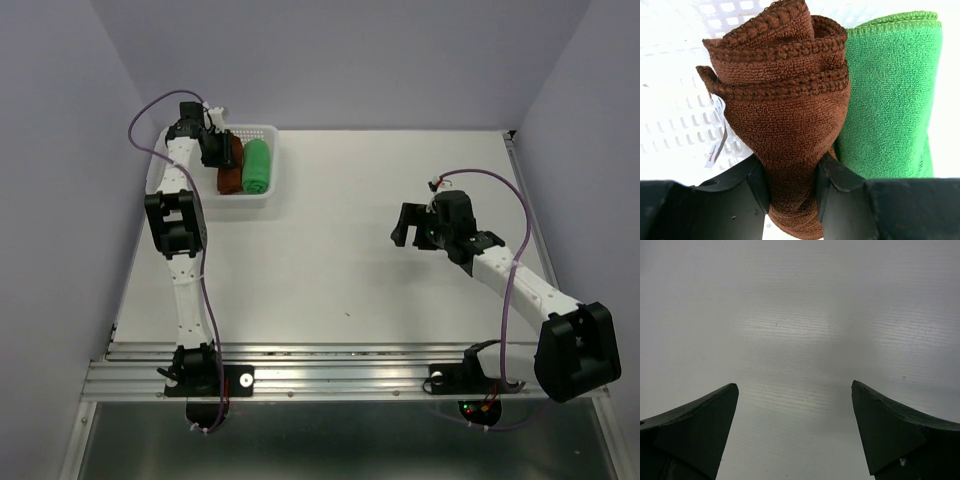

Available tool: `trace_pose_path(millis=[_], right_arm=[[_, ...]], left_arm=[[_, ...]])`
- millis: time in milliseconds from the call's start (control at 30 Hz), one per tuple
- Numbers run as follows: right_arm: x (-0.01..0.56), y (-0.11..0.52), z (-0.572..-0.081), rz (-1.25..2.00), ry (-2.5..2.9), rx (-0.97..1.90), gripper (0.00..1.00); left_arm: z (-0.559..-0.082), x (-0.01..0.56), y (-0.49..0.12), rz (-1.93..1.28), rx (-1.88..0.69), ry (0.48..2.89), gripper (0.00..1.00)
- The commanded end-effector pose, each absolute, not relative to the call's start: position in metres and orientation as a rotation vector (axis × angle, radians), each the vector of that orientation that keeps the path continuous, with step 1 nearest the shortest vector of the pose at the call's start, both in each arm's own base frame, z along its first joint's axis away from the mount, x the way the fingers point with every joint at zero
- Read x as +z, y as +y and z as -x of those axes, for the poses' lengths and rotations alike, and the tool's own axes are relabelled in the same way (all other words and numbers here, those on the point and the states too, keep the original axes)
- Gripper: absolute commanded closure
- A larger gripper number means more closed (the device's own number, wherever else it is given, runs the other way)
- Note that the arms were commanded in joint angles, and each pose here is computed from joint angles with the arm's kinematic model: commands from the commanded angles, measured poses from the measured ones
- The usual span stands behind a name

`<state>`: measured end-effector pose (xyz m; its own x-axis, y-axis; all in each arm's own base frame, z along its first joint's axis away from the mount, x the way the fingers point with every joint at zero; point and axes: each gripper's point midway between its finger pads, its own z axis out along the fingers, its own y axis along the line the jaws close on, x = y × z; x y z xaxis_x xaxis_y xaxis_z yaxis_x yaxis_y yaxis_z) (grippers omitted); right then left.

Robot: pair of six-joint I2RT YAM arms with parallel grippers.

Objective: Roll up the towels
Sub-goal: Place the rolled towel into the container

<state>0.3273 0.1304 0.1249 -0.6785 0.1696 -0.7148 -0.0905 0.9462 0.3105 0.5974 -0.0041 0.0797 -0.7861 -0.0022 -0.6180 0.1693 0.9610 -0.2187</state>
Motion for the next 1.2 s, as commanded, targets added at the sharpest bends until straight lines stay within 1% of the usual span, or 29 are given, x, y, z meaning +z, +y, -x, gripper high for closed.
trace_pose_path(millis=[0,100,133,200,233,267,400,567,633,667,733,800,833,900,967,1000,1167], right_arm=[[0.142,0.130,-0.337,-0.056,2.227,0.404,0.00],[0.144,0.131,-0.337,-0.056,2.222,0.410,0.00],[0.143,0.130,-0.336,-0.056,2.225,0.409,0.00],[0.145,0.130,-0.336,-0.056,2.217,0.410,0.00],[0.146,0.130,-0.336,-0.056,2.217,0.410,0.00],[0.145,0.130,-0.335,-0.056,2.217,0.410,0.00],[0.147,0.131,-0.336,-0.056,2.213,0.415,0.00],[0.146,0.131,-0.334,-0.054,2.217,0.422,0.00],[0.147,0.131,-0.334,-0.054,2.214,0.423,0.00],[0.148,0.132,-0.334,-0.053,2.213,0.425,0.00],[0.149,0.132,-0.335,-0.050,2.210,0.430,0.00],[0.149,0.132,-0.334,-0.050,2.210,0.430,0.00],[0.149,0.133,-0.334,-0.050,2.209,0.432,0.00],[0.149,0.133,-0.334,-0.047,2.211,0.433,0.00],[0.149,0.133,-0.334,-0.046,2.211,0.434,0.00],[0.150,0.133,-0.334,-0.045,2.208,0.437,0.00],[0.153,0.133,-0.334,-0.046,2.200,0.436,0.00]], left_arm=[[-0.609,0.098,-0.012,-0.144,-0.327,2.398,0.58],[-0.609,0.099,-0.013,-0.126,-0.314,2.401,0.54],[-0.609,0.100,-0.011,-0.109,-0.304,2.404,0.50],[-0.609,0.101,-0.008,-0.094,-0.284,2.406,0.47],[-0.608,0.103,-0.008,-0.090,-0.281,2.407,0.41],[-0.608,0.103,-0.009,-0.093,-0.284,2.408,0.39],[-0.607,0.105,-0.012,-0.109,-0.288,2.407,0.36],[-0.605,0.114,-0.015,-0.111,-0.286,2.399,0.35],[-0.605,0.123,-0.014,-0.107,-0.278,2.386,0.34],[-0.605,0.127,-0.013,-0.101,-0.270,2.380,0.31],[-0.604,0.137,-0.012,-0.101,-0.261,2.366,0.31],[-0.604,0.148,-0.012,-0.095,-0.257,2.348,0.27],[-0.604,0.151,-0.011,-0.092,-0.253,2.342,0.15],[-0.604,0.158,-0.011,-0.090,-0.246,2.329,0.13],[-0.604,0.167,-0.012,-0.094,-0.253,2.312,0.03],[-0.604,0.171,-0.013,-0.098,-0.256,2.304,0.02],[-0.603,0.185,-0.016,-0.104,-0.279,2.276,0.01]])
